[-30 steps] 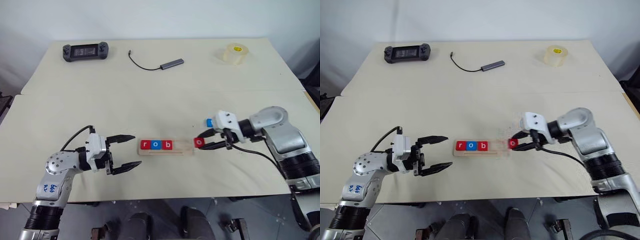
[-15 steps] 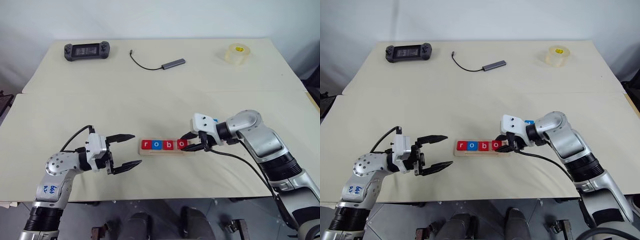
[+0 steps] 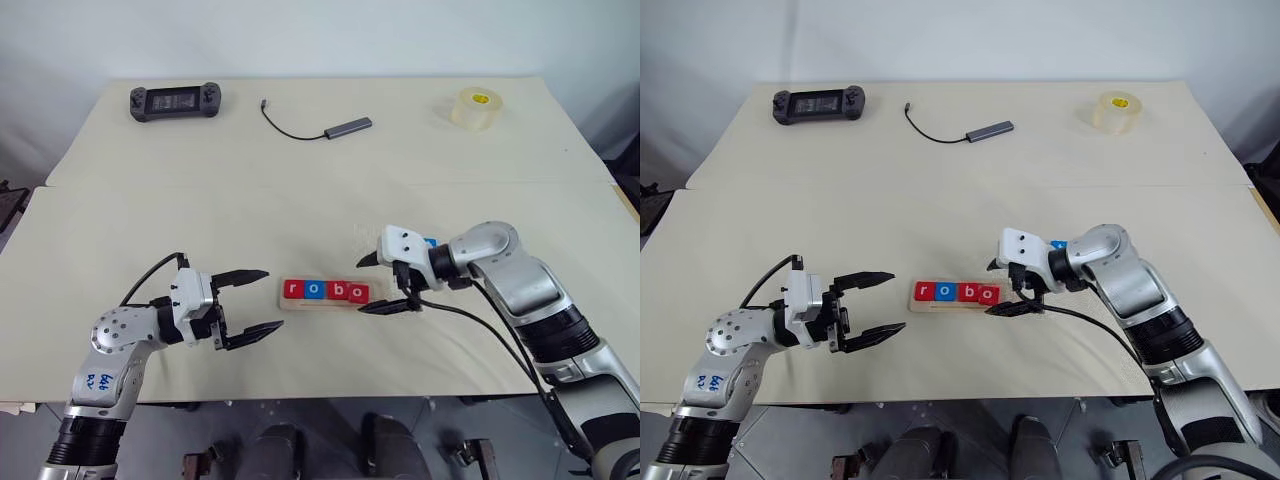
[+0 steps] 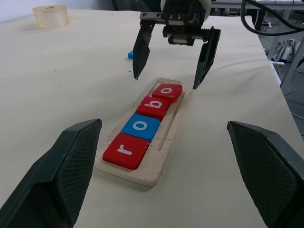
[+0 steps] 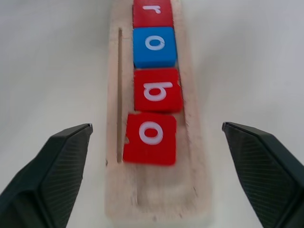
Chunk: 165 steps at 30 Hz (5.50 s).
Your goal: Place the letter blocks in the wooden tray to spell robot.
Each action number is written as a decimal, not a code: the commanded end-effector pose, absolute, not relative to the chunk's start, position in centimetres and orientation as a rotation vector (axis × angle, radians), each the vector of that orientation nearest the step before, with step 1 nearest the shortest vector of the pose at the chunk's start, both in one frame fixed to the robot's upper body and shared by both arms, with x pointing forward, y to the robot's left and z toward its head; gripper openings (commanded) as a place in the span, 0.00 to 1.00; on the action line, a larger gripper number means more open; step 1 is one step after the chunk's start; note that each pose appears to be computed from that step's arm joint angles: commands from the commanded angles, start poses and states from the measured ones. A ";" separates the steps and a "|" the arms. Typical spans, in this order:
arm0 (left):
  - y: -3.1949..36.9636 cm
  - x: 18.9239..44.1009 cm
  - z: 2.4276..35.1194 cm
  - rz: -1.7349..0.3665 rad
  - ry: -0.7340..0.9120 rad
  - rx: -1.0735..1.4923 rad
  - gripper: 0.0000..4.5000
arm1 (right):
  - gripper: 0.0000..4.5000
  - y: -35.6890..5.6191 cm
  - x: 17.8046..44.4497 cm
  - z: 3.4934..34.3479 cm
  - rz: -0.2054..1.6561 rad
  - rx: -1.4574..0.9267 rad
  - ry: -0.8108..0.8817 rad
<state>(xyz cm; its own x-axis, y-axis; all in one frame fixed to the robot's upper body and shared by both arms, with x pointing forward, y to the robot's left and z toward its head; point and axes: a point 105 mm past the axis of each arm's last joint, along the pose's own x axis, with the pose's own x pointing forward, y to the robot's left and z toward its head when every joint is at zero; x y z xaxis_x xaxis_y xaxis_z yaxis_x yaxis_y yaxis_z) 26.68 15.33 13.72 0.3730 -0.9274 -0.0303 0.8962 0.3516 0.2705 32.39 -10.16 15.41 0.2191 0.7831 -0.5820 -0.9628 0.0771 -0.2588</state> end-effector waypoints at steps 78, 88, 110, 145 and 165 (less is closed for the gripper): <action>14.8 28.2 14.7 -1.184 -0.204 0.252 1.00 | 0.95 -19.2 36.4 12.4 0.281 -0.120 0.242; 14.6 27.9 14.6 -1.181 -0.201 0.243 1.00 | 0.33 -19.0 35.9 13.3 0.185 -0.094 0.235; 12.9 29.0 14.5 -1.297 -0.198 0.211 1.00 | 0.70 -18.1 27.3 12.6 0.209 0.048 0.299; 13.5 26.8 15.0 -1.231 -0.213 0.243 1.00 | 0.33 -20.7 32.1 14.2 1.261 -0.683 0.301; 13.0 27.6 15.0 -1.213 -0.233 0.233 1.00 | 0.33 -11.5 32.7 14.8 1.309 -0.628 0.391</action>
